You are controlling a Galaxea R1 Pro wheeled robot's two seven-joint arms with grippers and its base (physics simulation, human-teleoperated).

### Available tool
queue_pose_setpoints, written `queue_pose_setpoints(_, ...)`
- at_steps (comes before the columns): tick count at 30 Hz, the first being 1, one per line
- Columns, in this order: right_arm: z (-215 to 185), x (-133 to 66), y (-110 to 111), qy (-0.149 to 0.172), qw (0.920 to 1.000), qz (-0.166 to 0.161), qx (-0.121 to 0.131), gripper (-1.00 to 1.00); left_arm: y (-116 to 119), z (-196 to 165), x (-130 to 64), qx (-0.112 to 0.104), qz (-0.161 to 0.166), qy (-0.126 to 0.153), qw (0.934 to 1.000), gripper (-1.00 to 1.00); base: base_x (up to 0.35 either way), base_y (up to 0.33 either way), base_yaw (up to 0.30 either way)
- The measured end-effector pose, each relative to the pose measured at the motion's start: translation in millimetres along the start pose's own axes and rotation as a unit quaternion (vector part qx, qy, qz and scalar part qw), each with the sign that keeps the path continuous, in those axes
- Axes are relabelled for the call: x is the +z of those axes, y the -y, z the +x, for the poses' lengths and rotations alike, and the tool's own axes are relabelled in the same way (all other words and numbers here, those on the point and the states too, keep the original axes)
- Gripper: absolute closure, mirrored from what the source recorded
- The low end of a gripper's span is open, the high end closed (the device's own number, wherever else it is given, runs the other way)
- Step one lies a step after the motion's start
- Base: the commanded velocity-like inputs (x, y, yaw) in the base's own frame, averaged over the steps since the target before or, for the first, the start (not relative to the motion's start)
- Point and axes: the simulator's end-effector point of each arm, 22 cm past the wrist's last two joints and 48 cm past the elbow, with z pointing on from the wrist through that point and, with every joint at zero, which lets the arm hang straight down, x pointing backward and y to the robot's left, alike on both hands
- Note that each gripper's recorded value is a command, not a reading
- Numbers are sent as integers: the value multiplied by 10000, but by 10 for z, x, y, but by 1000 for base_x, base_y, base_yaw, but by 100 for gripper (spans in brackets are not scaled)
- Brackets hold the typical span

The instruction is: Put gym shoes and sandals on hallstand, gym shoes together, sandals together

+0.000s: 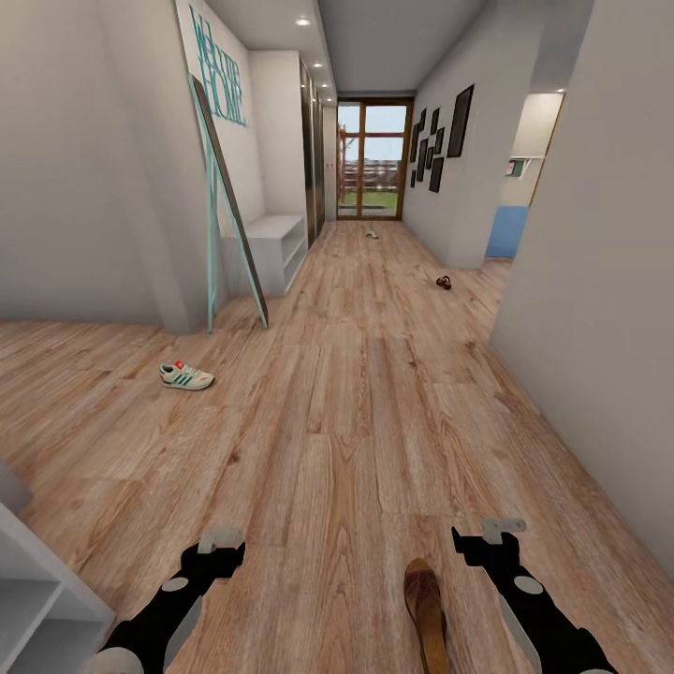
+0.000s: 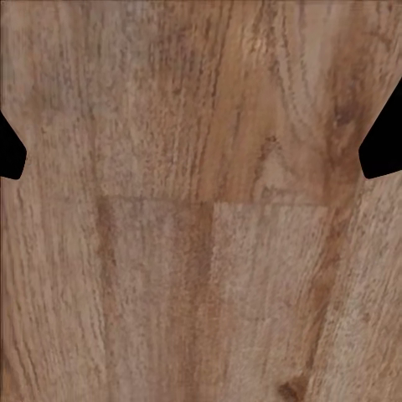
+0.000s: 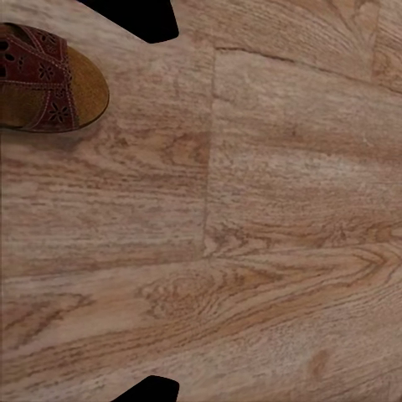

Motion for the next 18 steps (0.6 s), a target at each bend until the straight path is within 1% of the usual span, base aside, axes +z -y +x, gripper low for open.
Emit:
queue_pose_setpoints(2,23,-1,-4,-24,10000,-3,0,-100,35,-107,16,-17,19,66,10000,-100,0,0,0)
queue_pose_setpoints(3,117,-5,-11,-127,9999,-7,0,-100,72,-458,75,-45,39,254,9997,-100,0,0,0)
queue_pose_setpoints(4,148,-8,-13,-162,9999,-8,1,-100,75,-632,99,-56,41,349,9994,-100,0,0,0)
queue_pose_setpoints(6,215,-12,-22,-242,9997,-15,4,-100,78,-820,123,-72,42,438,9990,-100,0,0,0)
queue_pose_setpoints(7,277,-17,-33,-326,9995,-21,10,-100,86,-970,139,-86,47,510,9987,-100,0,0,0)
queue_pose_setpoints(11,368,-25,-57,-486,9988,-34,27,-100,110,-1162,147,-101,61,635,9979,-100,0,0,0)
queue_pose_setpoints(12,404,-29,-66,-561,9984,-41,34,-100,151,-1215,145,-103,90,686,9975,-100,0,0,0)
queue_pose_setpoints(18,422,-30,-76,-619,9981,-54,40,-100,230,-1242,142,-105,163,716,9972,-100,0,0,0)
